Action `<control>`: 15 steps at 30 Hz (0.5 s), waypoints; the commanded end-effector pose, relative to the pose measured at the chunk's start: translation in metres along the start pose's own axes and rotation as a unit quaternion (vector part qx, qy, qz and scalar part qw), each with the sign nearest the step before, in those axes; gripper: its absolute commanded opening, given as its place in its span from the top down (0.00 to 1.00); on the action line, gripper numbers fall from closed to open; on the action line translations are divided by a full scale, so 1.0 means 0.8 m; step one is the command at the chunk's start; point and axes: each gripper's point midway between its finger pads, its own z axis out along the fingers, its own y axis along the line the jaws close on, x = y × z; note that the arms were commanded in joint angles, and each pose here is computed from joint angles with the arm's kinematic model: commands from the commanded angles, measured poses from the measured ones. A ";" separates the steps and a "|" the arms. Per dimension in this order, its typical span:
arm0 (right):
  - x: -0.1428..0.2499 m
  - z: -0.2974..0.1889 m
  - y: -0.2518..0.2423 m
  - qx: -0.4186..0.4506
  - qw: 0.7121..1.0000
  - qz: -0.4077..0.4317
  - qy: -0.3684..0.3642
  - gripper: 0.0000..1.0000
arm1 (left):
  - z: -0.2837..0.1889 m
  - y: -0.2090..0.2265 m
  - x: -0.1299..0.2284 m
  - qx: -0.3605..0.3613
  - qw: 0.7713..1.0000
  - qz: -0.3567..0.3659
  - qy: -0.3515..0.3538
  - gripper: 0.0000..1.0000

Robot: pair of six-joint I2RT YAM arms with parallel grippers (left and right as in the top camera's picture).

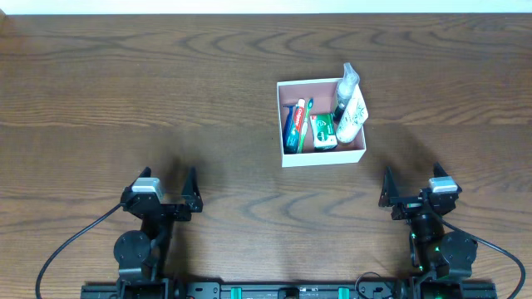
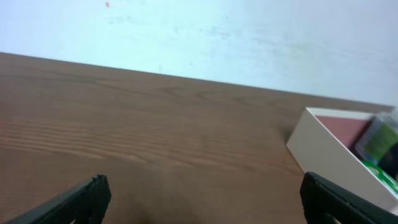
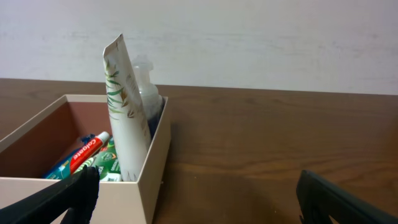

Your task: Pack container

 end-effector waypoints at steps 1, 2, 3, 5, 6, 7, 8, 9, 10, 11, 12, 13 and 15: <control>0.002 0.000 0.002 -0.002 1.000 -0.009 0.000 0.01 | 0.002 0.016 0.016 -0.029 0.999 -0.019 0.009 0.02; 0.002 0.000 0.002 -0.002 1.000 -0.009 0.000 0.01 | 0.002 0.016 0.016 -0.029 0.999 -0.014 0.009 0.02; 0.002 0.000 0.002 -0.002 1.000 -0.009 0.000 0.01 | 0.002 0.016 0.017 -0.029 0.999 -0.010 0.010 0.02; 0.002 0.000 0.002 -0.002 1.000 -0.009 0.000 0.01 | 0.002 0.017 0.017 -0.030 0.999 -0.009 0.011 0.02; 0.002 0.000 0.002 -0.002 1.000 -0.009 0.000 0.01 | 0.002 0.017 0.017 -0.030 0.999 -0.009 0.011 0.02; 0.002 0.000 0.002 -0.002 1.000 -0.009 0.000 0.01 | 0.002 0.017 0.017 -0.030 0.999 -0.009 0.011 0.02; 0.002 0.000 0.002 -0.002 1.000 -0.009 0.000 0.01 | 0.002 0.017 0.017 -0.030 0.999 -0.009 0.011 0.02; 0.002 0.000 0.002 -0.002 1.000 -0.009 0.000 0.01 | 0.002 0.016 0.017 -0.030 0.999 -0.009 0.010 0.02; 0.002 0.000 0.002 -0.002 1.000 -0.009 0.000 0.01 | 0.002 0.016 0.017 -0.030 0.999 -0.009 0.010 0.02; 0.002 0.000 0.002 -0.002 1.000 -0.009 0.000 0.01 | 0.002 0.016 0.017 -0.030 0.999 -0.009 0.010 0.02; 0.002 0.000 0.002 -0.002 1.000 -0.009 0.000 0.01 | 0.002 0.016 0.017 -0.030 0.999 -0.009 0.010 0.02; 0.002 0.000 0.002 -0.002 1.000 -0.009 0.000 0.01 | 0.002 0.016 0.017 -0.030 0.999 -0.009 0.010 0.02; 0.002 0.000 0.002 -0.002 1.000 -0.009 0.000 0.01 | 0.002 0.016 0.017 -0.030 0.999 -0.009 0.010 0.02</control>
